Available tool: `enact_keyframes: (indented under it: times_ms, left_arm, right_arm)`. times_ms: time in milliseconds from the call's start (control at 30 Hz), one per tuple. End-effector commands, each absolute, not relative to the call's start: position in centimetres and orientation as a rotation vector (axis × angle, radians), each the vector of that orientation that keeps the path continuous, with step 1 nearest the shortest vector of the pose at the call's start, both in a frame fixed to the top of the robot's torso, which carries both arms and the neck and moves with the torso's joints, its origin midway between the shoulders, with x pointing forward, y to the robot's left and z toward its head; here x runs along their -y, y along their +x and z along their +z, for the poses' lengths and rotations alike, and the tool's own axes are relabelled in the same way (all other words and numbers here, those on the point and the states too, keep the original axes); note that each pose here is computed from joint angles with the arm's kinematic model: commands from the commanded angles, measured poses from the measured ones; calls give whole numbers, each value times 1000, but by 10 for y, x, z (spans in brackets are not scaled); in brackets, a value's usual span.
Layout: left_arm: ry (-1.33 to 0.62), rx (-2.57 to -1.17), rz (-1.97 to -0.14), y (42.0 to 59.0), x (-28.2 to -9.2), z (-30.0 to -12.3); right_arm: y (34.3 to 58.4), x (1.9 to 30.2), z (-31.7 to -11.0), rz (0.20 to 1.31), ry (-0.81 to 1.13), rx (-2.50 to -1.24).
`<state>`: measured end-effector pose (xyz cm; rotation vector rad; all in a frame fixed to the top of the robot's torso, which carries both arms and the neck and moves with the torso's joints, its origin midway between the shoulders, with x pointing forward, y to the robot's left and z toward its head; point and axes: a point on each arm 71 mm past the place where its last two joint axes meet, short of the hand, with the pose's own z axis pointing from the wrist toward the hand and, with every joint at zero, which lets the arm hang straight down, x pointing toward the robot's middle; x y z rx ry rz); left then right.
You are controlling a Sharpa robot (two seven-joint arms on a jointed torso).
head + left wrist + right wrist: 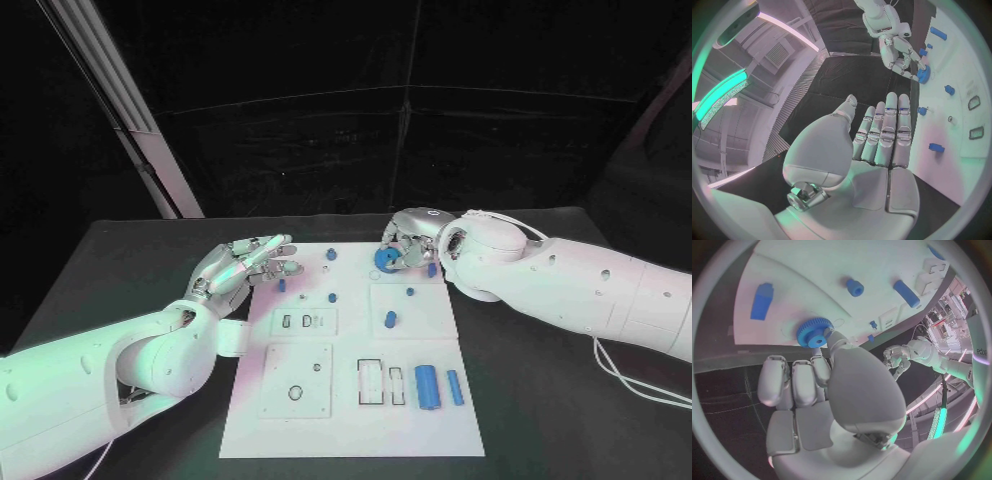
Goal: Assemble the parts on the task board
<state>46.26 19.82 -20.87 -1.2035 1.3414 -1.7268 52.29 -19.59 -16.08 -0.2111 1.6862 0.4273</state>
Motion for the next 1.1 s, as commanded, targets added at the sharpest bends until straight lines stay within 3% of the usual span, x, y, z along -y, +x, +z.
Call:
enact_keyframes:
  times_ms: [33, 533, 1100]
  left_arm:
    - [-1198, -1339, -1734, 462, -198, -207]
    - [-1200, -1342, -1735, 461, -198, -207]
    - [-1191, -1323, -1732, 460, -198, -205]
  right_arm:
    - [520, 190, -152, 437, -199, -1607]
    - [501, 139, -138, 519, -238, -1516]
    - [510, 87, -148, 525, -273, -1514]
